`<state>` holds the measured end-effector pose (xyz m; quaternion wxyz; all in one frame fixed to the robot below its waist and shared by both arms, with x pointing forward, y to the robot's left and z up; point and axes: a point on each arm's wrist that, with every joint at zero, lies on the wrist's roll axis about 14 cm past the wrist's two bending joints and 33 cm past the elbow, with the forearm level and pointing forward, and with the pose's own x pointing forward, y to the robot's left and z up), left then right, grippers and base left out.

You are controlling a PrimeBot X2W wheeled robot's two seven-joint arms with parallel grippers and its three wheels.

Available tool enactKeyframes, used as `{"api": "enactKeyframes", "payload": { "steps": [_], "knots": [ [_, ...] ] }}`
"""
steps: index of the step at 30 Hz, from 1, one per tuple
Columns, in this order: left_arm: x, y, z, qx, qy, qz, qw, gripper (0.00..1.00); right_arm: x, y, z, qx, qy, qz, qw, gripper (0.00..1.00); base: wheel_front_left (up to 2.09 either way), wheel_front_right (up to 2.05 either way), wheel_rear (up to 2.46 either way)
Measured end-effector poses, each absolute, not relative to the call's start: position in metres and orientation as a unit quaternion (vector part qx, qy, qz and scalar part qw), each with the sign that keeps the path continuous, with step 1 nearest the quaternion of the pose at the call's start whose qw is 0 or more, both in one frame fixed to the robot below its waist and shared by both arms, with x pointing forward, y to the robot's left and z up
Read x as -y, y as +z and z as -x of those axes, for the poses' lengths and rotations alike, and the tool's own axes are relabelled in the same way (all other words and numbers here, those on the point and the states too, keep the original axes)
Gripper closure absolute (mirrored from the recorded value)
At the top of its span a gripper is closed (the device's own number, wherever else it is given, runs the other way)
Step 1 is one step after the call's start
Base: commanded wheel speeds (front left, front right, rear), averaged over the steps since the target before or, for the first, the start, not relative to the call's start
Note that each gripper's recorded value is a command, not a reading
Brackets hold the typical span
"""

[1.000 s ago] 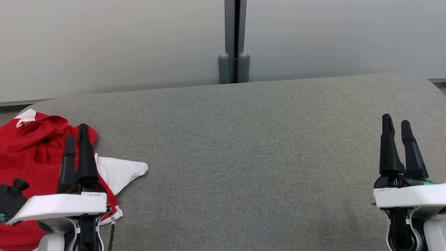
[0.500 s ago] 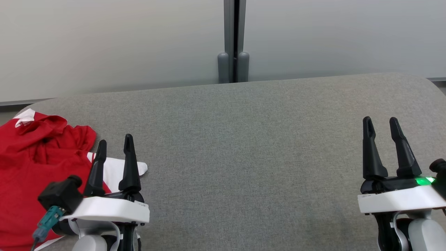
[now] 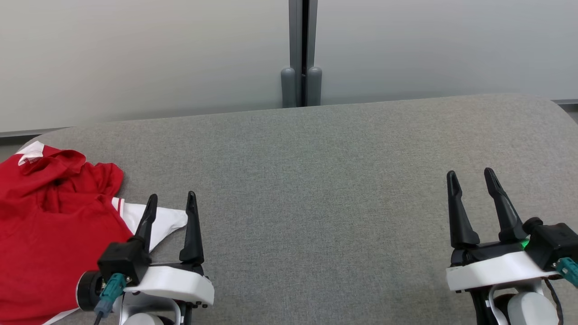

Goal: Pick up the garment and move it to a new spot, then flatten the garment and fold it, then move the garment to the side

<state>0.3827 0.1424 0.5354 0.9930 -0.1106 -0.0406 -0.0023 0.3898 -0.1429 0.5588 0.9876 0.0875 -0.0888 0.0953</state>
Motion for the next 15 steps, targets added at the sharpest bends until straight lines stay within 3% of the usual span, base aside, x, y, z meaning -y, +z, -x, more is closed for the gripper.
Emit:
{"api": "enactKeyframes", "payload": {
  "steps": [15],
  "knots": [
    [-0.137,0.521,-0.378,0.033,-0.002,0.058,0.998,0.00,0.128,0.549,-0.388,0.085,0.118,-0.028,0.989,0.00,0.00,0.00,0.00]
  ]
}}
